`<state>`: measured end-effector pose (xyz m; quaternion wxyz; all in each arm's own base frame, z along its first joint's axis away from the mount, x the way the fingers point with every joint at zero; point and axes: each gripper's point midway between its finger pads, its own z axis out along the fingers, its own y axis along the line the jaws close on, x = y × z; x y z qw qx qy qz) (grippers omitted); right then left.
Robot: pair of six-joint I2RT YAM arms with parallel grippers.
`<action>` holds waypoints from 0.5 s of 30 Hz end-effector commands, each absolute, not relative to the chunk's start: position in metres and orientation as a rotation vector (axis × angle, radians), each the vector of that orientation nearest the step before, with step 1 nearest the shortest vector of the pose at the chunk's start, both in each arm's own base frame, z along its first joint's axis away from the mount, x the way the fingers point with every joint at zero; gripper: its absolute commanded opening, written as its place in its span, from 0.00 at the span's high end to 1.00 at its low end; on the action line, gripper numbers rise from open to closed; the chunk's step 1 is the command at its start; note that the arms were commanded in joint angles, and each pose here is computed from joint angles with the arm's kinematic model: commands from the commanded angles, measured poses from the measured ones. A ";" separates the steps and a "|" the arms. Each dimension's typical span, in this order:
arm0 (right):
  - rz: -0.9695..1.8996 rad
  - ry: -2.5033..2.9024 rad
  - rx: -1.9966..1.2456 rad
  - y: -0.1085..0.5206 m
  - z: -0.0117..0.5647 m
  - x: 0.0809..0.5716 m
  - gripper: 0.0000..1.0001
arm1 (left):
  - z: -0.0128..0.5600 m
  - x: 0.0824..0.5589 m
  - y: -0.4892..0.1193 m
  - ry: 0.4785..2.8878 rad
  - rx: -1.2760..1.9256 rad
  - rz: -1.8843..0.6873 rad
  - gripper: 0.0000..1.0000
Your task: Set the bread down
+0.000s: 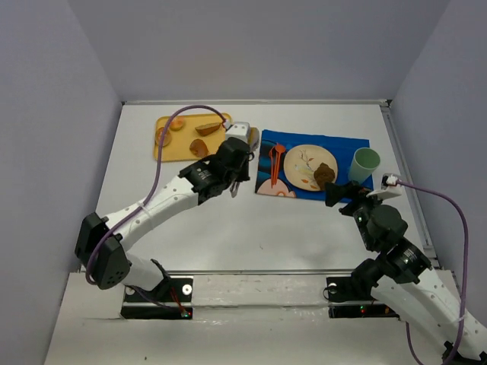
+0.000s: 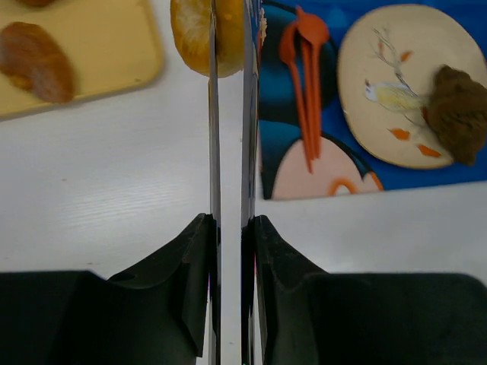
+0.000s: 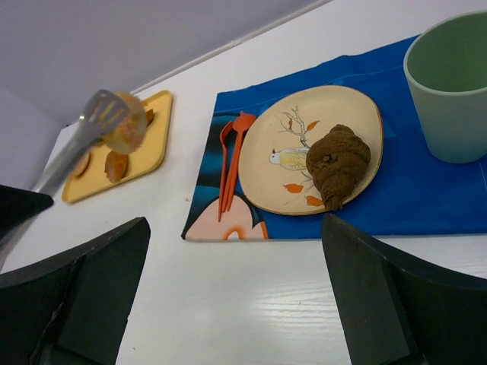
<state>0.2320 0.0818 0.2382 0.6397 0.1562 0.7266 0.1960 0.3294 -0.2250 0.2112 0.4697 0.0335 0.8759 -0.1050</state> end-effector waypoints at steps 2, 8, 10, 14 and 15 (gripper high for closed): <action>0.490 1.583 0.362 0.081 0.255 0.231 0.00 | 0.231 0.298 -0.331 2.093 0.259 -0.486 0.94; 0.503 1.565 0.365 0.078 0.258 0.226 0.00 | 0.203 0.281 -0.401 2.139 0.443 -0.439 0.94; 0.502 1.566 0.365 0.077 0.258 0.225 0.00 | 0.197 0.280 -0.411 2.154 0.456 -0.412 0.94; 0.496 1.568 0.372 0.076 0.257 0.225 0.00 | 0.184 0.283 -0.424 2.176 0.472 -0.360 0.94; 0.496 1.567 0.375 0.075 0.257 0.226 0.00 | 0.181 0.284 -0.428 2.181 0.477 -0.355 0.93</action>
